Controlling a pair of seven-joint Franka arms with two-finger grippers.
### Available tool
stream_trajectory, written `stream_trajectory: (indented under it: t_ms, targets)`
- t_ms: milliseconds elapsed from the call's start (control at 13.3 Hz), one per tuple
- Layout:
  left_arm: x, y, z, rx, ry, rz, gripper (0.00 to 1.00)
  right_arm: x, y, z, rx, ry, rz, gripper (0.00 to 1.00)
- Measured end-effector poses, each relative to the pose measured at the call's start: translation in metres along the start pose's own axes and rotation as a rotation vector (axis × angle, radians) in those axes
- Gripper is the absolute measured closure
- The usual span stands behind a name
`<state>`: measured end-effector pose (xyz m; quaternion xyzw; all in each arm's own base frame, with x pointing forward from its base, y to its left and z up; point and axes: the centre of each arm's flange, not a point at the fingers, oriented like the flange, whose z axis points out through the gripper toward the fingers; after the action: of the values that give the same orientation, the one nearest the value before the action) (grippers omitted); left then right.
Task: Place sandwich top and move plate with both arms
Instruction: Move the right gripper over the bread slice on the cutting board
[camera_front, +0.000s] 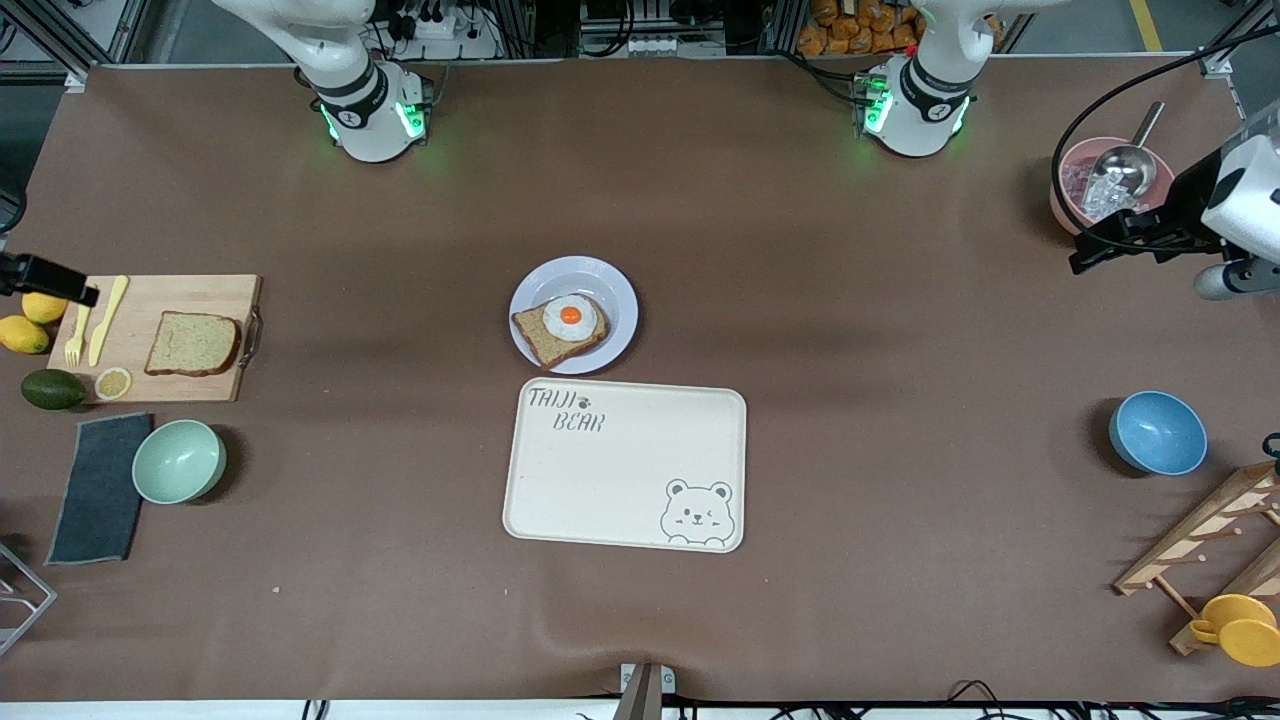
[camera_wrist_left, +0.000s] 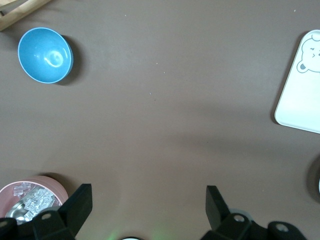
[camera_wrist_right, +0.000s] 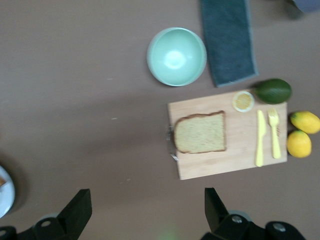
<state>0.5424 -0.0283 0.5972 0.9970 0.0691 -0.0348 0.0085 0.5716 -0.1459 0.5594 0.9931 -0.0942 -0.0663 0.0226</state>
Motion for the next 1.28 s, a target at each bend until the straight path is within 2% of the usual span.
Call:
stream_trajectory:
  t_ms: [226,528,754,980,1282]
  targets:
    - [0.003,0.002,0.01,0.0,0.002,0.003,0.0,0.017,0.077,0.041,0.012,-0.02,0.092,0.0]
    - [0.007,0.016,0.028,0.001,-0.003,0.025,0.0,0.028,0.138,0.101,0.042,-0.088,0.047,0.0]
    - [0.013,0.022,0.038,0.002,-0.008,0.035,0.0,0.042,0.149,0.156,0.063,-0.147,0.014,0.0]
    - [0.015,0.022,0.042,0.002,-0.015,0.035,0.0,0.048,0.15,0.217,0.063,-0.13,-0.006,0.0]
    - [0.017,0.022,0.047,0.004,-0.023,0.035,0.0,0.026,0.174,0.271,0.084,-0.134,-0.019,0.0]
